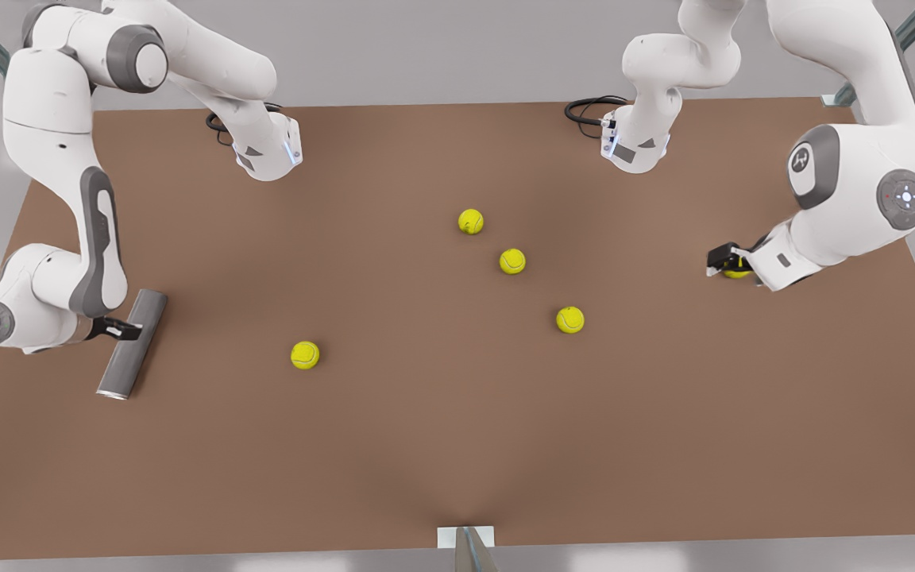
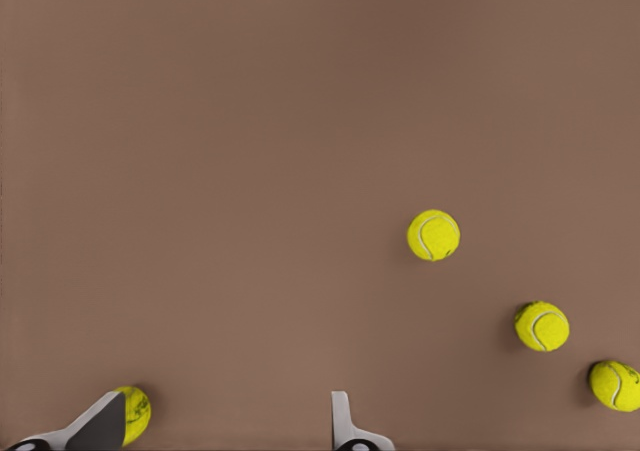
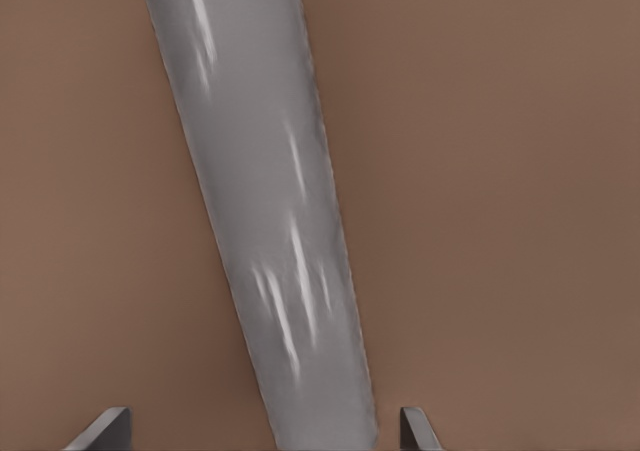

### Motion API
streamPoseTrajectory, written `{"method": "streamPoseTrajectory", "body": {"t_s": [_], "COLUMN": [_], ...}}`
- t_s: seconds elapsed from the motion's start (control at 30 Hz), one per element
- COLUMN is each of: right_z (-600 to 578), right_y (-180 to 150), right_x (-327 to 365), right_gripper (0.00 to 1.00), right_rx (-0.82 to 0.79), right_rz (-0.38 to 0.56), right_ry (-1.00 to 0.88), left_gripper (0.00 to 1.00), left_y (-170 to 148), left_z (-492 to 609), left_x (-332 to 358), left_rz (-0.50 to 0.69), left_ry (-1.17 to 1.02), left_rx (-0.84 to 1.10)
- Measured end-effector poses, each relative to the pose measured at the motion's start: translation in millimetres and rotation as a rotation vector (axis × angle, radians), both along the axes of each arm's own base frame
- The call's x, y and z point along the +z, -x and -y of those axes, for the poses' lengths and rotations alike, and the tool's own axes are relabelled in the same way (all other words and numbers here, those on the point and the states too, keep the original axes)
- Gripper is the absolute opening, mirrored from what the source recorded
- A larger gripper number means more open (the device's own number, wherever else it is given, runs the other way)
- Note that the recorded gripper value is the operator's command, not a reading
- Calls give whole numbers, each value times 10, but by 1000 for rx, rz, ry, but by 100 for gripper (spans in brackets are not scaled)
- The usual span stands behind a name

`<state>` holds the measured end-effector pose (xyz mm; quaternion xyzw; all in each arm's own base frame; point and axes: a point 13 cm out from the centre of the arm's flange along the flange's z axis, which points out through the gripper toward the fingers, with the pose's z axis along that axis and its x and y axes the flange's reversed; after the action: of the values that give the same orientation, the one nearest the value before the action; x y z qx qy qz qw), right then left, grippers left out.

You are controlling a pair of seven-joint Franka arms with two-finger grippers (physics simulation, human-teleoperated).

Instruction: Put the tennis tube upright

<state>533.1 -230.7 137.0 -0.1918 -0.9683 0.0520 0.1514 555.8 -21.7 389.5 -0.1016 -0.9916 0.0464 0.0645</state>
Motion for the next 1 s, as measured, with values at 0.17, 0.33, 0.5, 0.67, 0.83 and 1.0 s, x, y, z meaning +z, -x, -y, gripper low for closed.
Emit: {"method": "streamPoseTrajectory", "body": {"t_s": [0.17,0.33,0.5,0.67,0.83,1.0], "right_z": [61,86,167,181,231,242], "right_y": [84,112,111,98,72,31], "right_x": [-329,-541,-718,-910,-1011,-1014], "right_gripper": [100,100,100,100,81,58], "right_rx": [12,38,50,68,75,89], "right_rz": [17,39,58,66,87,105], "right_ry": [-3,-7,-6,-7,-4,-10], "left_gripper": [100,100,100,100,100,100], "left_y": [-5,0,-4,-7,-4,-4], "left_z": [-54,87,43,18,41,42], "left_x": [-38,-44,-68,-83,-106,-135], "left_rz": [-6,-7,-11,-13,-18,-24], "left_ry": [0,1,2,2,2,2], "left_rx": [1,-31,-28,-28,-35,-37]}}
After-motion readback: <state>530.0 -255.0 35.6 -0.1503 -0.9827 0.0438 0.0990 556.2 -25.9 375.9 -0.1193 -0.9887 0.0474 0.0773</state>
